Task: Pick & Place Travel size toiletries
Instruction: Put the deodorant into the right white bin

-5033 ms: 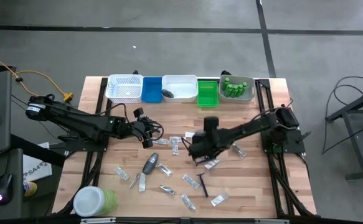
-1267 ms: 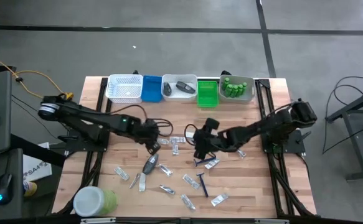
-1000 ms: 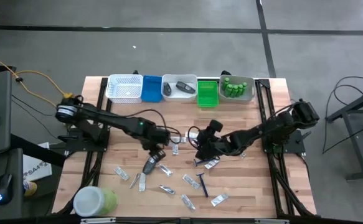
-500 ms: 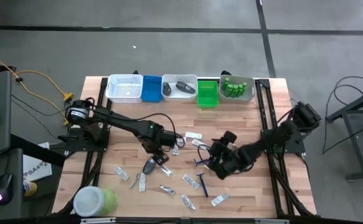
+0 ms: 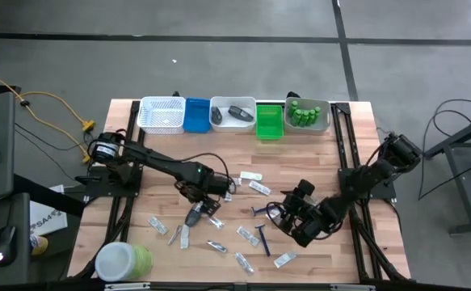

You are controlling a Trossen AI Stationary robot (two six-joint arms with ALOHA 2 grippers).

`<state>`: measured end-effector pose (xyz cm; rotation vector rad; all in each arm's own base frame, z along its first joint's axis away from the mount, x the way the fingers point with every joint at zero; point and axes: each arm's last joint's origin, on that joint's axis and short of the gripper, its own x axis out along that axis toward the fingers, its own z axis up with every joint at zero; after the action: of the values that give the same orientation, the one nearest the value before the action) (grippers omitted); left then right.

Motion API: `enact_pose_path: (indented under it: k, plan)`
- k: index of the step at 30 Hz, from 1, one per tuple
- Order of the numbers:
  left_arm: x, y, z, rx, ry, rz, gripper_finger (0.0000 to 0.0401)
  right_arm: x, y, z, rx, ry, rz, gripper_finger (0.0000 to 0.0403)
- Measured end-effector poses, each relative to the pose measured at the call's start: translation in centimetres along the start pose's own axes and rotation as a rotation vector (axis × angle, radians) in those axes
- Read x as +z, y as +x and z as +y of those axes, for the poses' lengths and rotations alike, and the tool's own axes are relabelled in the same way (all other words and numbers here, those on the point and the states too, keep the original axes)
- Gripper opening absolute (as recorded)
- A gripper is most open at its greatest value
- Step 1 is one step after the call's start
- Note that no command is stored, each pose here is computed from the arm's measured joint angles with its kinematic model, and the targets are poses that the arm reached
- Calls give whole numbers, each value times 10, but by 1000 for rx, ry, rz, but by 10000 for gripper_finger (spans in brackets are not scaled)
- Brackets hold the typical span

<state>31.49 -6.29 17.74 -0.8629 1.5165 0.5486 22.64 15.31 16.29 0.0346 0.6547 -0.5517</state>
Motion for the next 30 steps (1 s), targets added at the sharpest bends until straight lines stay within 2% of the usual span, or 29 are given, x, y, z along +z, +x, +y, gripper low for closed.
enact_pose_path:
  k: [5,8,16,21,25,30]
  plan:
    - [-10,8,-9,-10,16,20,285,-5,-9,5,26,16,-16,226]
    - [-16,13,-9,34,-6,36,285,-7,-11,6,37,14,-19,226]
    - [-20,24,-13,55,5,53,285,-8,-13,7,44,13,-24,226]
    - [-20,32,-16,54,100,73,285,-8,-13,7,43,4,-23,226]
    - [-21,35,-16,68,134,81,284,-8,-13,7,44,5,-24,226]
    - [-22,36,-14,80,167,101,248,-8,-13,7,43,2,-24,226]
